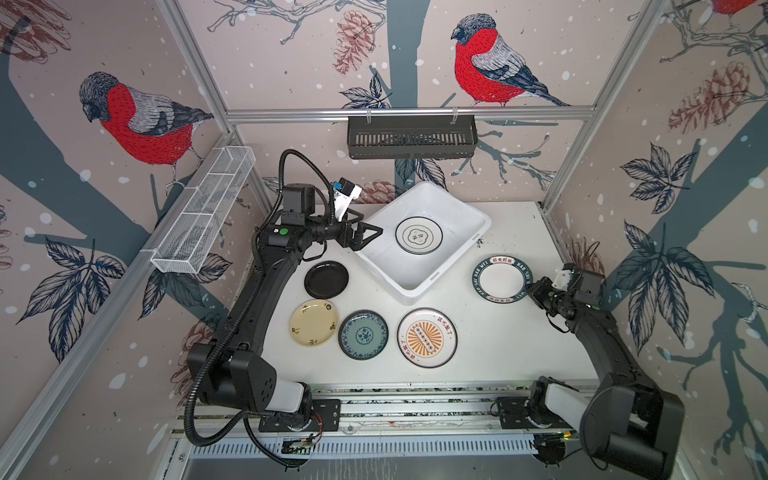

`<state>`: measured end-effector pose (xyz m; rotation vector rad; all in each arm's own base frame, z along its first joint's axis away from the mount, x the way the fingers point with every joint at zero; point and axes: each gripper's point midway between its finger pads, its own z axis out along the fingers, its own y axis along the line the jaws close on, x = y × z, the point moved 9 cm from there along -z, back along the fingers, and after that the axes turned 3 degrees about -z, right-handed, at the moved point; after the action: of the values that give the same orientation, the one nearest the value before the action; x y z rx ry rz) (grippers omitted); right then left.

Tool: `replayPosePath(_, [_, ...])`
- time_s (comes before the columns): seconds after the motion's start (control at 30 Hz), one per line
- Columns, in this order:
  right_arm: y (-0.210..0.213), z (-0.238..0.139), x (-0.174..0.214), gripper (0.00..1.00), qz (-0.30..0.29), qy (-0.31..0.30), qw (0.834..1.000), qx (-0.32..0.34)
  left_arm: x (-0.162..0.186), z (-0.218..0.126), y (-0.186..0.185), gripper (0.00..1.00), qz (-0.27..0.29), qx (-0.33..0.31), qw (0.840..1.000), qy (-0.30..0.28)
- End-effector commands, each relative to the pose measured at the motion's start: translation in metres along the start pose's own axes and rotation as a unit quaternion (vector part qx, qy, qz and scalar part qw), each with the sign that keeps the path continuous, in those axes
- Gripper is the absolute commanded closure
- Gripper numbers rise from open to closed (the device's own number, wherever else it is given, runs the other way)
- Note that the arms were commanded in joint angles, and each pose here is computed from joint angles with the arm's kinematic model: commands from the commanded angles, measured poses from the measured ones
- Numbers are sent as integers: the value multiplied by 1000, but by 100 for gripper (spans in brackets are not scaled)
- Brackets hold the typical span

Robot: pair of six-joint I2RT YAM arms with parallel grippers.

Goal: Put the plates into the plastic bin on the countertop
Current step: 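Lift the plate with the right gripper and carry it over the bin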

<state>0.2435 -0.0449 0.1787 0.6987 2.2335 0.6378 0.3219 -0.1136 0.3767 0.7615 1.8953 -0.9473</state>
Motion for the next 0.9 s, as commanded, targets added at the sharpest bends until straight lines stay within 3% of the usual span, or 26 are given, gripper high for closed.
replayPosePath(0.0, [3,-9,-6,99,-5,-11,1000,3,-3,-2,-4,3,11,11,1000,-7])
replayPosePath(0.87, [47,-63,-52,99,-37,-103,994,-31,-3,-1,-4,3,10,14,1000,-7])
